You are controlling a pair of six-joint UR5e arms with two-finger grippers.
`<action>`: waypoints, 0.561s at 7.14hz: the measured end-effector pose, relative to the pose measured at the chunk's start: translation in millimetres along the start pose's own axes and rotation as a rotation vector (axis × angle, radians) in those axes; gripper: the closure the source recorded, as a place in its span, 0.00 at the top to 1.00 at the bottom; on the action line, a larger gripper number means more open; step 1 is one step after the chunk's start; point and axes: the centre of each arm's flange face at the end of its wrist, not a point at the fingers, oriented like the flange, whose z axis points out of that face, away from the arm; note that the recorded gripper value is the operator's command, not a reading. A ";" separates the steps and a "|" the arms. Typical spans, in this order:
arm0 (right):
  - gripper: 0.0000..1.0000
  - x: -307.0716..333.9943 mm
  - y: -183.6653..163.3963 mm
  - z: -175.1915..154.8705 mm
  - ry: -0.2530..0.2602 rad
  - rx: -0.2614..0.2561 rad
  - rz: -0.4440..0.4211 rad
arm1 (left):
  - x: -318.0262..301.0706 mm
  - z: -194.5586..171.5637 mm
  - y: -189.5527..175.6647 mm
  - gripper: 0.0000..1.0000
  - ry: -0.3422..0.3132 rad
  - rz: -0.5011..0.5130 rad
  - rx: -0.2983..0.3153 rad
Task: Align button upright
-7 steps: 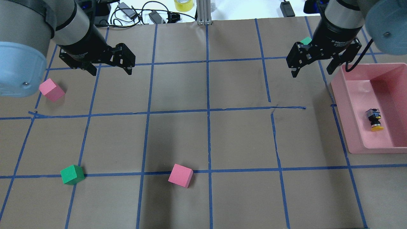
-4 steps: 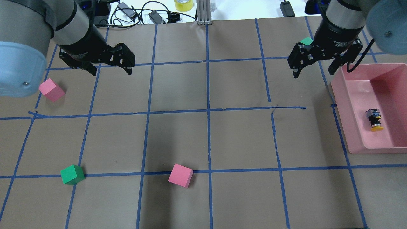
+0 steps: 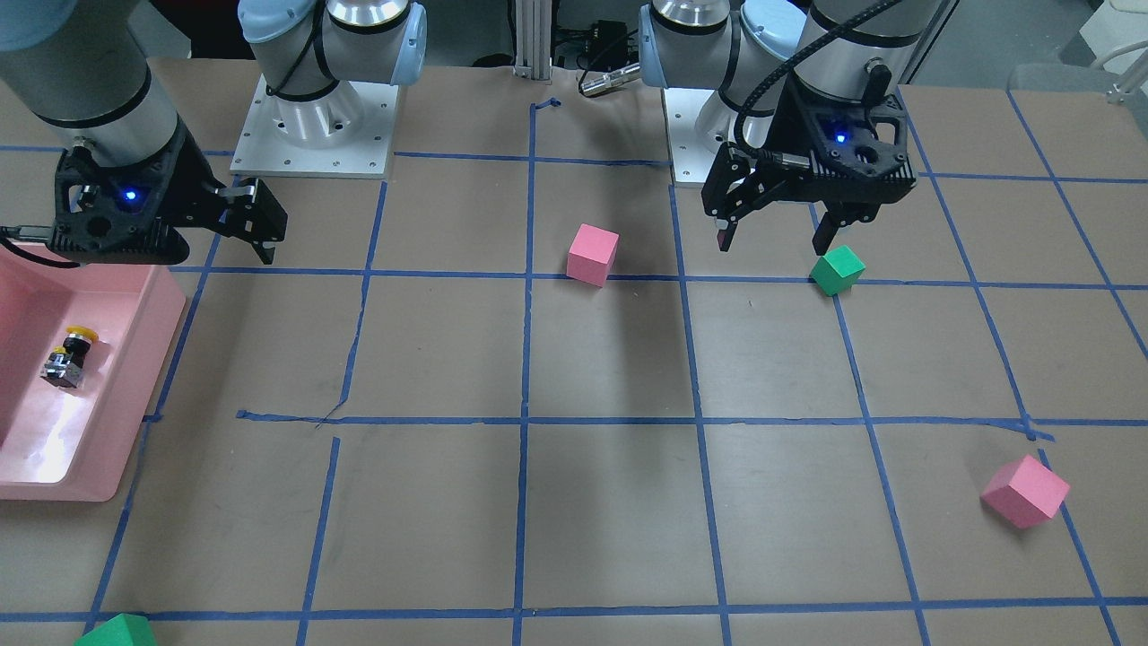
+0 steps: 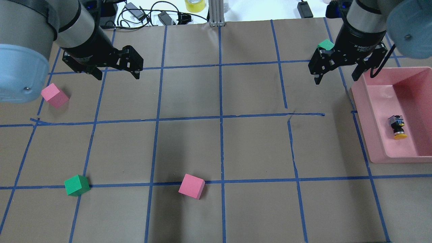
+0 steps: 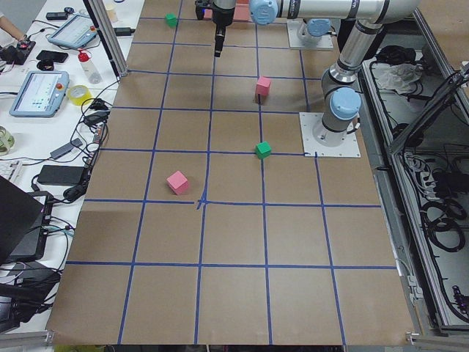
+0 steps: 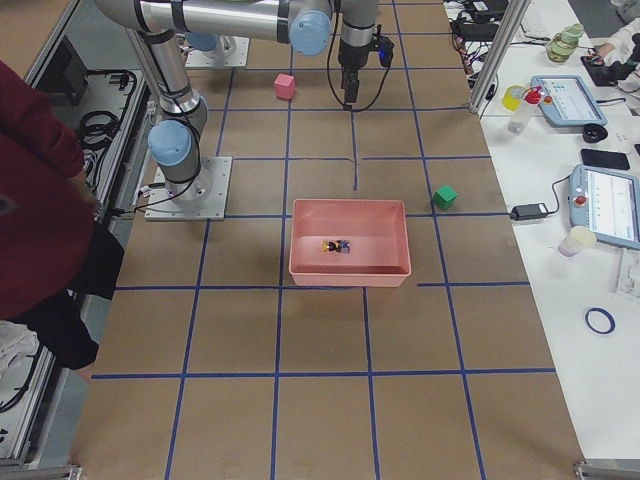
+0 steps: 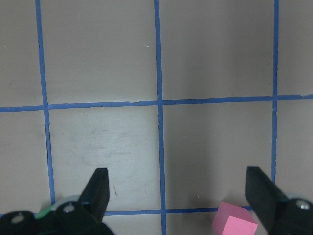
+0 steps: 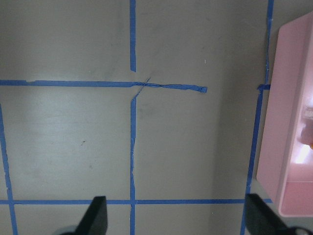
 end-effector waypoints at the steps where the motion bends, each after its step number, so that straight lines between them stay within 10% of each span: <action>1: 1.00 0.3 -0.2 0.7 0.001 -0.001 0.000 | 0.0 0.0 0.0 1.00 0.000 0.000 0.000; 4: 1.00 13.5 -0.8 3.4 0.026 -0.013 0.016 | -0.2 0.0 0.0 1.00 -0.001 0.000 0.000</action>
